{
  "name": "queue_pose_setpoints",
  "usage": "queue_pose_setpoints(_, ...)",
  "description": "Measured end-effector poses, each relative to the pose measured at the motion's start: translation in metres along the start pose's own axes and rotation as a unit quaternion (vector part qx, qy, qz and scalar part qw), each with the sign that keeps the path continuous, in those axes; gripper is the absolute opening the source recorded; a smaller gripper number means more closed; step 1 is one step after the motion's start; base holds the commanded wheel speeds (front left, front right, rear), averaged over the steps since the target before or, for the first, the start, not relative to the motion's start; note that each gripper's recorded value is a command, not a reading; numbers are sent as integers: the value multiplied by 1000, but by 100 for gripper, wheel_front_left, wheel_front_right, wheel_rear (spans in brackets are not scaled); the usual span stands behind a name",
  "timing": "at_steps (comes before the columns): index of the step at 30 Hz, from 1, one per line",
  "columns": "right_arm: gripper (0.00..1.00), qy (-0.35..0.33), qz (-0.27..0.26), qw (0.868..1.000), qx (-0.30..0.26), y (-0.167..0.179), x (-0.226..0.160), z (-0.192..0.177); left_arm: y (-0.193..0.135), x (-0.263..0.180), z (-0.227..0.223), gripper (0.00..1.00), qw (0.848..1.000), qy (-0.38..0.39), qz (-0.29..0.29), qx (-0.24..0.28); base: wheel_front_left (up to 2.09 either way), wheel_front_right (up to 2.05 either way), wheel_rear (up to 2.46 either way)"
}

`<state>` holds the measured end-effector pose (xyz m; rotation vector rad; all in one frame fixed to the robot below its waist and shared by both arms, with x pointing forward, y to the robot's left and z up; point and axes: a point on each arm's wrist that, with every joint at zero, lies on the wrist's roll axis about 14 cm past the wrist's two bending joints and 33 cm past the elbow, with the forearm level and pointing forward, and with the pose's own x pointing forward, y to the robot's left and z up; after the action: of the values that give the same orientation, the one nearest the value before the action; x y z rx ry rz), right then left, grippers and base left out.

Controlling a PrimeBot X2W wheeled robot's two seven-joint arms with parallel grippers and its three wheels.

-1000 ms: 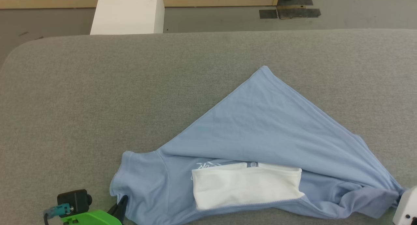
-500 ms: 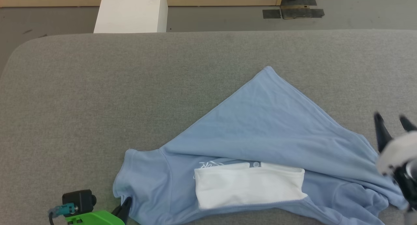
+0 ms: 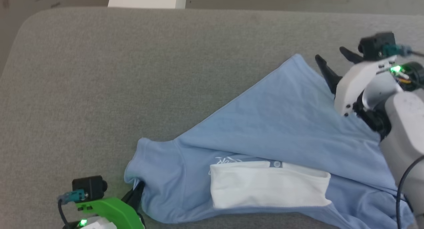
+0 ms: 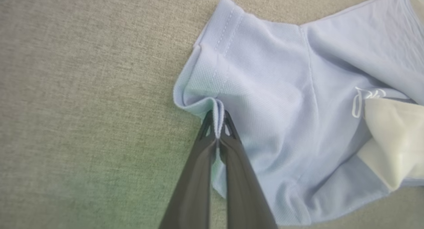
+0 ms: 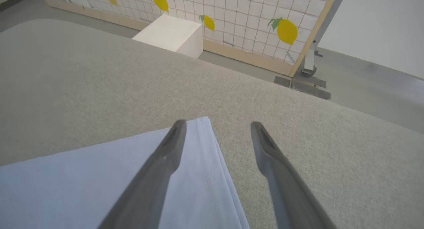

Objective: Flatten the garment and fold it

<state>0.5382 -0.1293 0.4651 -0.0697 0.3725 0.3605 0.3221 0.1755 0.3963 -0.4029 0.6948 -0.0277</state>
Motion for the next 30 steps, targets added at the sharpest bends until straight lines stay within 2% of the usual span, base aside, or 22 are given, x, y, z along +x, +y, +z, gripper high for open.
queue_pose_setpoints(7,100,112,25,993,-4,8,46,-27,6,12,-2,0,1000,1,12,-15,0,0,0)
queue_pose_setpoints(15,100,227,61,972,-12,33,73,-73,14,18,-8,0,999,3,25,-29,0,0,0)
queue_pose_setpoints(20,100,274,64,960,-12,33,80,-77,17,18,-10,0,999,3,32,-34,0,0,0)
queue_pose_setpoints(21,49,283,63,957,-11,32,80,-78,18,18,-11,0,999,3,32,-34,0,0,0)
queue_pose_setpoints(22,16,288,61,956,-9,31,80,-78,17,19,-11,0,999,3,31,-35,0,0,0)
queue_pose_setpoints(23,0,290,60,955,-9,30,80,-78,17,19,-11,0,999,3,30,-34,0,0,0)
queue_pose_setpoints(26,0,273,55,960,-4,27,77,-73,16,18,-11,0,999,2,29,-33,0,0,0)
queue_pose_setpoints(30,0,190,65,980,4,36,69,-67,14,15,-8,0,999,-8,25,-32,0,0,0)
